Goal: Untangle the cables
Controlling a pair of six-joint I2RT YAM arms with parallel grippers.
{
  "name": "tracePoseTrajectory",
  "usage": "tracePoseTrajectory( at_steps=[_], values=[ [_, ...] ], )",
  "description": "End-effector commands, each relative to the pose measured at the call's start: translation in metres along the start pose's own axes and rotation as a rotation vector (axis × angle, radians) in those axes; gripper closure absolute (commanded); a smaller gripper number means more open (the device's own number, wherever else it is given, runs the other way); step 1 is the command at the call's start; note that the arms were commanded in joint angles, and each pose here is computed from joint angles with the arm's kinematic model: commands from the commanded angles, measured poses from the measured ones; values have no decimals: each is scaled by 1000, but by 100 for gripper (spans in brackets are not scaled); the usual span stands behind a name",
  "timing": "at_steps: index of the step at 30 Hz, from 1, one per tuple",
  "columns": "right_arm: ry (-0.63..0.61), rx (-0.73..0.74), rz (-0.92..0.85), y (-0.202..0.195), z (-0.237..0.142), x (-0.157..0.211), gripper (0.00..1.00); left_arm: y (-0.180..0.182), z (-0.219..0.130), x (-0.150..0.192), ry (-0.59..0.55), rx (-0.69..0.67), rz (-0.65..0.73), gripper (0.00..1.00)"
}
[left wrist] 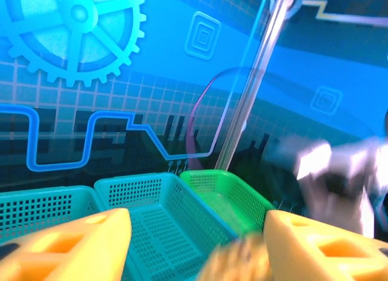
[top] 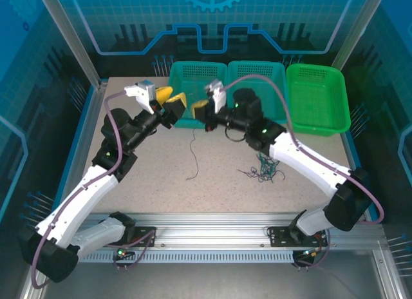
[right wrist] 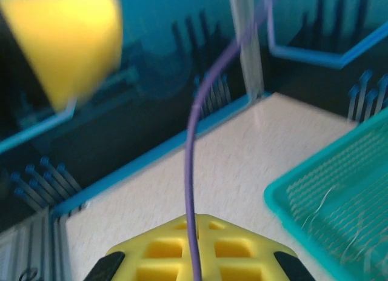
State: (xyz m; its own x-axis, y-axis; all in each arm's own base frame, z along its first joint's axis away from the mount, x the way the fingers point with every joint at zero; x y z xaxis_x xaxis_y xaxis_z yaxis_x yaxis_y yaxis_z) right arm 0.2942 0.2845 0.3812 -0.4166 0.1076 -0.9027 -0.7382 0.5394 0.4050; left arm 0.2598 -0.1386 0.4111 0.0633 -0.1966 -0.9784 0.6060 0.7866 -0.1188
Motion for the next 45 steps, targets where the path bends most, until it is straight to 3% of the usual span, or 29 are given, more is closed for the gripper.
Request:
tracePoseTrajectory(
  at_steps=[1,7,13,18,25,26,27,30,32,39,45],
  values=[
    [-157,106,-31,-1,-40,-70,100,-15,-15,-4,-64,109,49,31],
    [-354,334,-58,-38,-71,-159,100,-25,-31,12,-40,172,78,23],
    [-336,572,37,-119,-63,-183,100,-26,-35,25,5,170,75,17],
    [-197,741,117,-196,-33,-140,100,-27,-37,38,70,165,88,15],
    [49,914,368,-286,-2,-23,100,-25,-41,49,119,140,81,14],
    [70,945,401,-294,-3,-11,97,-25,-41,49,124,140,78,14],
    [104,962,429,-300,-2,-1,87,-25,-41,51,132,139,75,14],
    [223,939,485,-305,-3,7,43,-24,-40,54,147,134,71,14],
    [262,934,495,-302,-8,4,29,-24,-38,56,157,133,64,14],
    [149,800,471,-253,-47,-26,26,-30,-26,65,173,179,44,14],
    [16,884,498,-205,-121,17,29,-46,-5,94,251,246,42,14]
  ],
)
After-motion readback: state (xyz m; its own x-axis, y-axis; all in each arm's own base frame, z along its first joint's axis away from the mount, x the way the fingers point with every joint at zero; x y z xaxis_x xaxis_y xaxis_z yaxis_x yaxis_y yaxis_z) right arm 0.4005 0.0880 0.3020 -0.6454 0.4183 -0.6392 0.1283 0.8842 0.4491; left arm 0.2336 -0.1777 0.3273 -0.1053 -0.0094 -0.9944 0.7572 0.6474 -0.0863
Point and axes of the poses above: each hand's point on the last joint's axis, 136 mm out from that joint toward the fingers, its own z axis out along the fingers, its own y axis along the line the jaws close on, x = y × z, the point moved 7 cm from there along -z, back along the fingers, and after that the axes turned 10 degrees about z, right-handed, at the moved point
